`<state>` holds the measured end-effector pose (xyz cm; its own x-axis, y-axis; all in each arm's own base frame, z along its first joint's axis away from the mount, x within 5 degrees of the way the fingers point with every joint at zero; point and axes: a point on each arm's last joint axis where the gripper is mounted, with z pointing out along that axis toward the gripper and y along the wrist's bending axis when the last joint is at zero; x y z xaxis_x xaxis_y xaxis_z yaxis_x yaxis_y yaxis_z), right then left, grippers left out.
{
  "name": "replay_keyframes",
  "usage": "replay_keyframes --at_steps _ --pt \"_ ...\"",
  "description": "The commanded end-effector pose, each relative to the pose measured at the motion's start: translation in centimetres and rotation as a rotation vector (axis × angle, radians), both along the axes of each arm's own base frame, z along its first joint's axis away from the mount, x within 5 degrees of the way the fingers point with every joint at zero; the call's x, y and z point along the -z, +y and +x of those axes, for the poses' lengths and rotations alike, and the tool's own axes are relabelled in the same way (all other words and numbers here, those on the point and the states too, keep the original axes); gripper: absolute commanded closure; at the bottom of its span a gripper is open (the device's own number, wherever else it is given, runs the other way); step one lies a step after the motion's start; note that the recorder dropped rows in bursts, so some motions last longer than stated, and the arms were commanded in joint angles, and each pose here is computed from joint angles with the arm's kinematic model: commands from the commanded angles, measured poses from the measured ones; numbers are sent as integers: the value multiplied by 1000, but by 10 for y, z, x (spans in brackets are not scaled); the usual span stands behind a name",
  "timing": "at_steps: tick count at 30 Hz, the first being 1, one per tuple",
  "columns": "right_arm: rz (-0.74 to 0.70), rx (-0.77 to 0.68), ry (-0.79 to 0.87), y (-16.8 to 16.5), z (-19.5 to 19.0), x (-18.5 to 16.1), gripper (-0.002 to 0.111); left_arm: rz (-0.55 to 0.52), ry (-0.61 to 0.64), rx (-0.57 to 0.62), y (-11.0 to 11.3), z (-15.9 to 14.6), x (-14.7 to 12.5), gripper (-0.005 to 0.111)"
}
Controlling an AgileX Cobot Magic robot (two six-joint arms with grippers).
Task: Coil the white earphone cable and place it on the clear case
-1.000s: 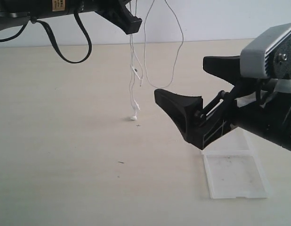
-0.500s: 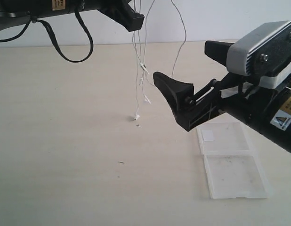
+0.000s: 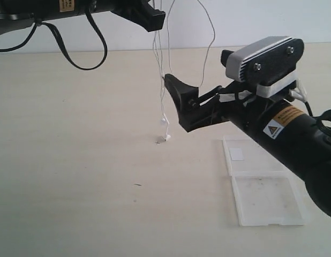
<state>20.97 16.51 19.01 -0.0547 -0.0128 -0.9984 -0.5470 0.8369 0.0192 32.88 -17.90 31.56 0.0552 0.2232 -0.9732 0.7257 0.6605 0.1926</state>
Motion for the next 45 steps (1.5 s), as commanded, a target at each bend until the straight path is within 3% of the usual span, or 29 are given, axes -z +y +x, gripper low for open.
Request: replay_keyframes --at_steps 1,24,32,45 --pt "42 12 5 7 9 -1 3 -29 -1 9 -1 -3 -6 107" --pt "41 16 15 39 46 6 3 -62 30 10 -2 -4 -6 107" --pt "95 175 80 31 57 12 3 -64 30 13 -2 -4 -6 107" --pt "37 120 46 41 63 13 3 -104 43 37 -4 -6 -8 107"
